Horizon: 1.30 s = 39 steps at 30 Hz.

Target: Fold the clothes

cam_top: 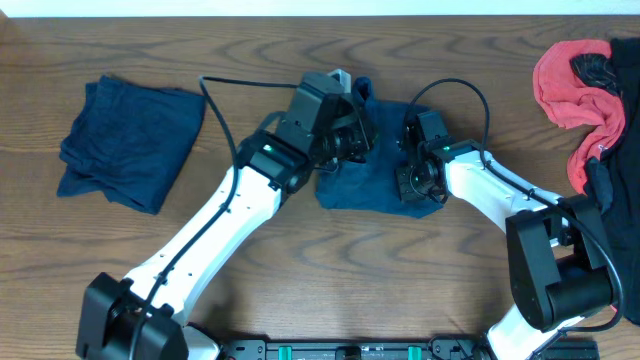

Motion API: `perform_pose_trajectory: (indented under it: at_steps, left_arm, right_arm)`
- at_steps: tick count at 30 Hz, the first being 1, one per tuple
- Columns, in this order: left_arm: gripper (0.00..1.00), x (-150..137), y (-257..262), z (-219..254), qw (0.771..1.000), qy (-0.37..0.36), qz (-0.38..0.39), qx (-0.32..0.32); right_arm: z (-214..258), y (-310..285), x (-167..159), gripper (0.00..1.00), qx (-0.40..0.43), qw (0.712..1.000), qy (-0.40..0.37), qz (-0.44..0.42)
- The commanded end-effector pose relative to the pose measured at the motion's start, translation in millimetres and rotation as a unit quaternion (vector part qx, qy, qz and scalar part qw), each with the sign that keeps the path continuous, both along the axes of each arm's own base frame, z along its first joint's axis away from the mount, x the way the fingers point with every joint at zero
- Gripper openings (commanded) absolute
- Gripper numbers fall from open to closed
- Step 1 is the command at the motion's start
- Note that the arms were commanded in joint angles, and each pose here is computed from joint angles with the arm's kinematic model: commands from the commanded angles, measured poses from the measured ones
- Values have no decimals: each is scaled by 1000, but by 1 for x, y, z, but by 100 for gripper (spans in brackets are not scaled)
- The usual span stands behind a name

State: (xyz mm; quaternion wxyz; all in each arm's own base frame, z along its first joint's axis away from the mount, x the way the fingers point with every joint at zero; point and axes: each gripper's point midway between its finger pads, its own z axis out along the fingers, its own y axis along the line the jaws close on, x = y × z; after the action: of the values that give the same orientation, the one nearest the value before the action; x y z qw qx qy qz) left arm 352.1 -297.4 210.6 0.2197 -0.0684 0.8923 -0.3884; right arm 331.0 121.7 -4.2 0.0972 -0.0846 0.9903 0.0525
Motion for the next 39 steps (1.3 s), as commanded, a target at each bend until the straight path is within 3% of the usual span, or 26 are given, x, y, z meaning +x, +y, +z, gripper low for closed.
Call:
perform_pose_trajectory:
  at_steps: [1,2,6,7,18,24,30,33,39]
  left_arm:
    - [13,6,-10,11,1000,-10,7,-13]
    - [15,6,-12,12,1000,-12,5,-15]
    - [39,7,-14,15,1000,-23,1,-17]
    - [40,8,-15,16,999,-33,-5,-14]
    - [41,16,-6,18,992,-109,-61,35]
    - [41,28,26,16,993,-99,-43,46]
    - [41,33,64,39,984,-153,-69,62]
    - [40,28,85,23,990,-107,-54,79]
    - [38,-7,147,-34,985,71,19,158]
  right_arm:
    - [-16,3,-20,3,1,999,38,1]
    - [-16,3,-20,3,1,999,38,1]
    - [-16,3,-21,1,1,999,41,-3]
    - [-16,3,-21,1,0,999,42,-4]
    - [-12,-7,-18,1,4,998,42,-39]
    - [-10,-13,-13,2,7,998,37,-49]
    - [-10,-14,-13,2,6,998,38,-50]
    - [-10,-14,-13,2,6,998,38,-50]
    - [-10,-14,-13,3,6,998,38,-50]
